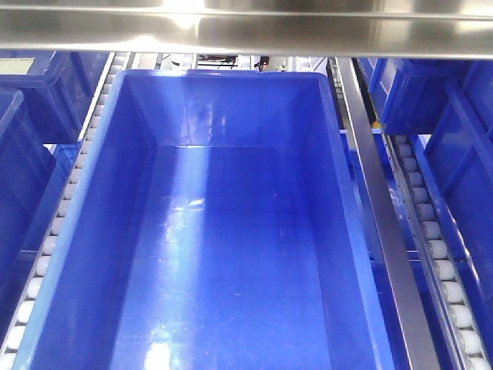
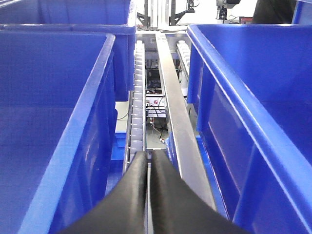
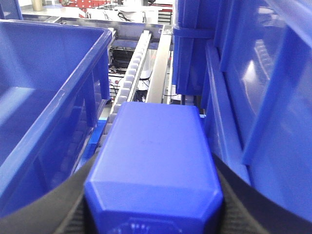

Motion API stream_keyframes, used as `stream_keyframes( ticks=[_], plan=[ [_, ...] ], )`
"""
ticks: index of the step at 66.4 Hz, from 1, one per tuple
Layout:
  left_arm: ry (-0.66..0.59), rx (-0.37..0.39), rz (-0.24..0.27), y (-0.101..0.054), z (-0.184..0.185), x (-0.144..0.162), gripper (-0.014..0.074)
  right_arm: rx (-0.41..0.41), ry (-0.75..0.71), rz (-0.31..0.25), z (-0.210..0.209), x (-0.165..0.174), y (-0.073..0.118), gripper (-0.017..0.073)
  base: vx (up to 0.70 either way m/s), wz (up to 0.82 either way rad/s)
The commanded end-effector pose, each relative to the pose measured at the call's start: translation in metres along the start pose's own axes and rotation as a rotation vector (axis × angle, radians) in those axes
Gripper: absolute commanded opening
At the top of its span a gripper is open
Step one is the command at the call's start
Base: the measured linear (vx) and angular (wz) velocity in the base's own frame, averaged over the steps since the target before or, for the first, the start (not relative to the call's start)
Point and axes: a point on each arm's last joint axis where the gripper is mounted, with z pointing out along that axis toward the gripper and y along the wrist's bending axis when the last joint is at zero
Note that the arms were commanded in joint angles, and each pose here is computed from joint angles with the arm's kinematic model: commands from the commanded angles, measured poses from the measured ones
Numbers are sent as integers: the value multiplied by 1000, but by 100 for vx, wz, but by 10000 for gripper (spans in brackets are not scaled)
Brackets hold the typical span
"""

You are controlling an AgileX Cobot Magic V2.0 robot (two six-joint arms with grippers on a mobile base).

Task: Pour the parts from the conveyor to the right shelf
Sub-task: 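Stop in front of the empty blue bin holding the block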

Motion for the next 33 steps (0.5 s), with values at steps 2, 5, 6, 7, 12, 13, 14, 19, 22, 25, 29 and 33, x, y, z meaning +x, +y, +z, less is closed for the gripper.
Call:
stream_keyframes(
  ticks=[2, 5, 6, 7, 12, 13, 14, 19, 22, 25, 29, 33],
  plan=[
    [-82, 12, -16, -1, 0, -13, -6, 21, -92, -9, -2, -16, -2, -4, 2, 3],
    [-82, 12, -16, -1, 0, -13, -6, 21, -92, -9, -2, -16, -2, -4, 2, 1],
    [-82, 12, -16, -1, 0, -13, -6, 21, -92, -9, -2, -16, -2, -4, 1, 0],
    [-82, 12, -16, -1, 0, -13, -6, 21, -92, -9, -2, -16, -2, -4, 1, 0],
    [-82, 12, -16, -1, 0, -13, -6, 21, -92, -9, -2, -16, -2, -4, 0, 0],
    [-82, 12, -16, -1, 0, -13, -6, 21, -92, -9, -2, -16, -2, -4, 0, 0],
    [-82, 12, -16, -1, 0, -13, -6, 21, -92, -9, -2, -16, -2, -4, 0, 0],
    [-82, 12, -16, -1, 0, -13, -6, 21, -92, -9, -2, -16, -2, -4, 0, 0],
    [-82, 12, -16, -1, 0, -13, -6, 21, -92, -9, -2, -16, -2, -4, 0, 0],
    [-82, 12, -16, -1, 0, -13, -6, 21, -92, -9, -2, -16, -2, -4, 0, 0],
    [-82, 12, -16, -1, 0, -13, -6, 21, -92, -9, -2, -16, -2, -4, 0, 0],
    [-82, 12, -16, -1, 0, -13, -6, 21, -92, -9, -2, -16, -2, -4, 0, 0]
  ],
)
